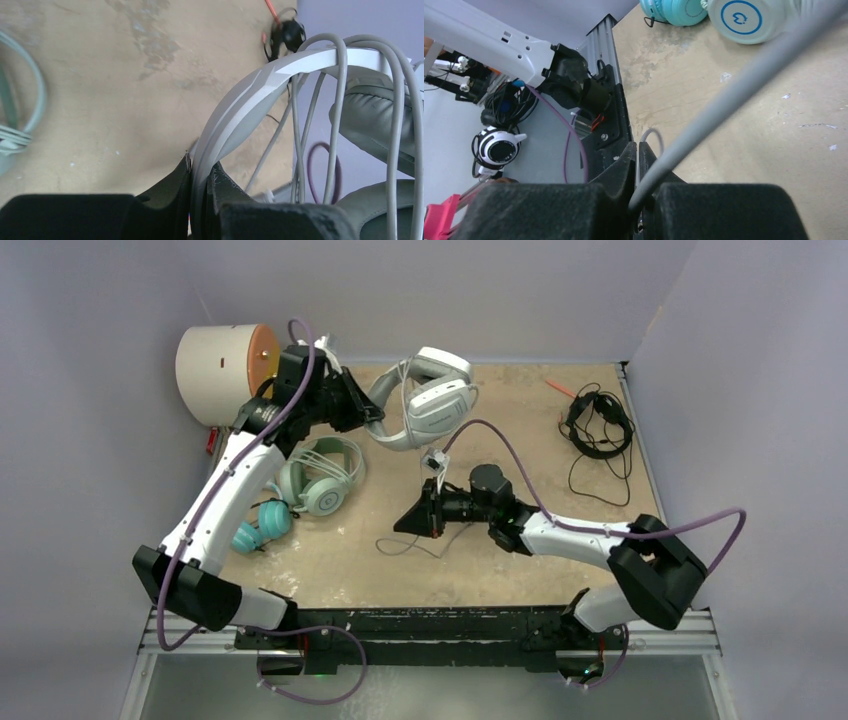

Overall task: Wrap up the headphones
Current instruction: Wrap the headphones cable around the headphones.

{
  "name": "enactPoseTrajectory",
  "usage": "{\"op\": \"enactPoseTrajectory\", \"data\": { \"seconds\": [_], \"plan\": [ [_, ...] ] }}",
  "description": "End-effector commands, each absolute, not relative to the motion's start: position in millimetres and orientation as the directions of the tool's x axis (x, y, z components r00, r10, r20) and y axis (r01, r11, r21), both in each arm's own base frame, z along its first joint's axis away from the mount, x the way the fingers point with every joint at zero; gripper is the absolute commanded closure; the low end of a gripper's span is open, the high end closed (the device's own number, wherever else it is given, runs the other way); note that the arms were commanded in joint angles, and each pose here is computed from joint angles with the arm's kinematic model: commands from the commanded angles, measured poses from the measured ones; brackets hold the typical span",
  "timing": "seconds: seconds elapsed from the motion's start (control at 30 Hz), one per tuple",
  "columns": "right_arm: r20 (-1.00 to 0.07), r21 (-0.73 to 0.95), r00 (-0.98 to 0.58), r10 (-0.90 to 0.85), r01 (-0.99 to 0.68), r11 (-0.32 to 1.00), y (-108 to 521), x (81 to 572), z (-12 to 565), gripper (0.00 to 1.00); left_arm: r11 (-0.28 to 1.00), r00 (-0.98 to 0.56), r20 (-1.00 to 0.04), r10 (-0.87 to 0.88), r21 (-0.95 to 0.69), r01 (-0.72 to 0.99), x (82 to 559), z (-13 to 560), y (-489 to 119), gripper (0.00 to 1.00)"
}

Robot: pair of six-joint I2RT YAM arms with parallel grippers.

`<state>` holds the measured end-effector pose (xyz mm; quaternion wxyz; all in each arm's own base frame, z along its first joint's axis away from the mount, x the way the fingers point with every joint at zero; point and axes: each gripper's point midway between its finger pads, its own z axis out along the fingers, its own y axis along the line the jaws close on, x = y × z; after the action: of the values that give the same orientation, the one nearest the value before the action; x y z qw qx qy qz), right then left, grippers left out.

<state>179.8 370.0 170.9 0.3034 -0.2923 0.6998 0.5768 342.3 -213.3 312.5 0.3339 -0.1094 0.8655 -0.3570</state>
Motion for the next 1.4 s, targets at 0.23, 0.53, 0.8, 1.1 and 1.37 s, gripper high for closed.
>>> {"op": "enactPoseTrajectory", "data": {
  "seconds": [0.23,0.53,0.8,1.1,1.37],
  "plan": [
    [-0.809,0.567,-0.581,-0.090,-0.811,0.146,375.9,145.2,197.4,0.95,0.754,-0.377,-0.653,-0.657,-0.584,-0.301,376.8,320.4,-121.1,1.00],
    [-0.857,0.485,-0.503,-0.114,-0.861,0.152,376.7,148.8,242.7,0.95,0.862,-0.390,-0.781,-0.488,-0.360,-0.358,379.0,283.1,-88.4,1.00],
    [-0.882,0.366,-0.428,-0.199,-0.886,0.283,375.9,178.2,266.7,0.96,0.961,-0.472,-0.857,-0.206,-0.086,-0.263,366.6,249.7,-76.0,1.00],
    [-0.895,0.050,-0.288,-0.339,-0.822,0.567,345.3,245.5,278.6,0.89,0.953,-0.596,-0.790,0.144,0.273,-0.133,346.2,208.9,-86.8,1.00],
    [-0.883,-0.224,-0.178,-0.434,-0.654,0.723,312.8,299.4,265.0,0.88,0.974,-0.698,-0.681,0.222,0.120,0.193,316.7,184.0,-147.0,1.00]
  ]
}}
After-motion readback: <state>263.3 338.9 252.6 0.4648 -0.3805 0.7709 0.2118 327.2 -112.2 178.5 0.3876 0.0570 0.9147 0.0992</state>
